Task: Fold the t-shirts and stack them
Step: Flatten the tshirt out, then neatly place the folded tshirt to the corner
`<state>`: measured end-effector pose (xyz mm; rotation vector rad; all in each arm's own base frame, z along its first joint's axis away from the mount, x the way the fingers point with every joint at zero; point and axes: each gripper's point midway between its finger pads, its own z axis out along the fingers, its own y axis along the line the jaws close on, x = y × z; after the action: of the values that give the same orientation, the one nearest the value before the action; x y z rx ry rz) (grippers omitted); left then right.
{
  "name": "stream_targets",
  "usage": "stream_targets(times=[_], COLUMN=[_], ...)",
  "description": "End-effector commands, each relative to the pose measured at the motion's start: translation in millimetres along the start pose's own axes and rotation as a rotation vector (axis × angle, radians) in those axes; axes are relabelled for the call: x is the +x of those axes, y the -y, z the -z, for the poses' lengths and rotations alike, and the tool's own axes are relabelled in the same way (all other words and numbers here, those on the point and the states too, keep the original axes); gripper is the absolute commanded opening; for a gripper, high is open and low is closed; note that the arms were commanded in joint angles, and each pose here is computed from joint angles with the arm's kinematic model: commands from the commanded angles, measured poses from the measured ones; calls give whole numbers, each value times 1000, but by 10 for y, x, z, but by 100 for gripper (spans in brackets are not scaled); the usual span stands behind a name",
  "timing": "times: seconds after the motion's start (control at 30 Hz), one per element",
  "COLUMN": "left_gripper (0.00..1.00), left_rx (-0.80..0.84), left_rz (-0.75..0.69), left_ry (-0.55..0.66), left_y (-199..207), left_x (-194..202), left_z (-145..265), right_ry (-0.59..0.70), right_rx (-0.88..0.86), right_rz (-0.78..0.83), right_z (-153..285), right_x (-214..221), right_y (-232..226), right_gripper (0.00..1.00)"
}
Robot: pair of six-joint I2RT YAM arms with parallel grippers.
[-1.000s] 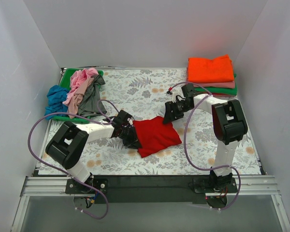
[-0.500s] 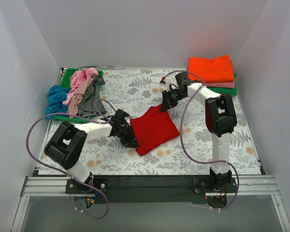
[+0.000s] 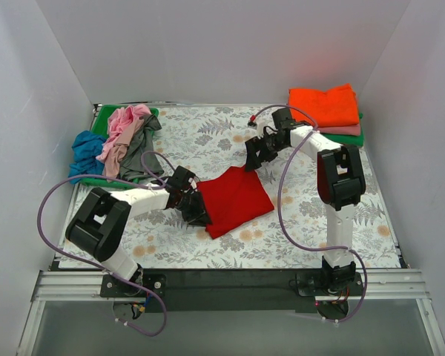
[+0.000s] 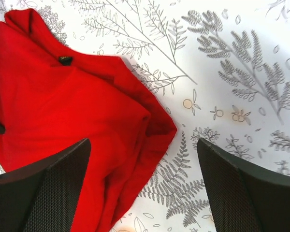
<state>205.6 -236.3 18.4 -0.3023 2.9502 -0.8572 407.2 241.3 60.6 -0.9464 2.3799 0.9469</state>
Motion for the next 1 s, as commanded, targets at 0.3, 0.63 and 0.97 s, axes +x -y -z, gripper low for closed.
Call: stream_targets(times=[0.3,0.63,0.97], left_gripper=[20,20,79], left_rx=[-23,1,94], left_rz=[-4,-24,-161], left_ry=[25,78,481], left_y=[-133,-89,175], left_x=[49,-39,-621], left_z=[69,140,1066], right_ry=[-178,-141,89], right_rx=[-108,17,473], right_rz=[-132,-78,378], right_z=[-485,-330,746], right_x=[663,416,-1052], right_y=[-399,-189,234], right_gripper=[82,1,1])
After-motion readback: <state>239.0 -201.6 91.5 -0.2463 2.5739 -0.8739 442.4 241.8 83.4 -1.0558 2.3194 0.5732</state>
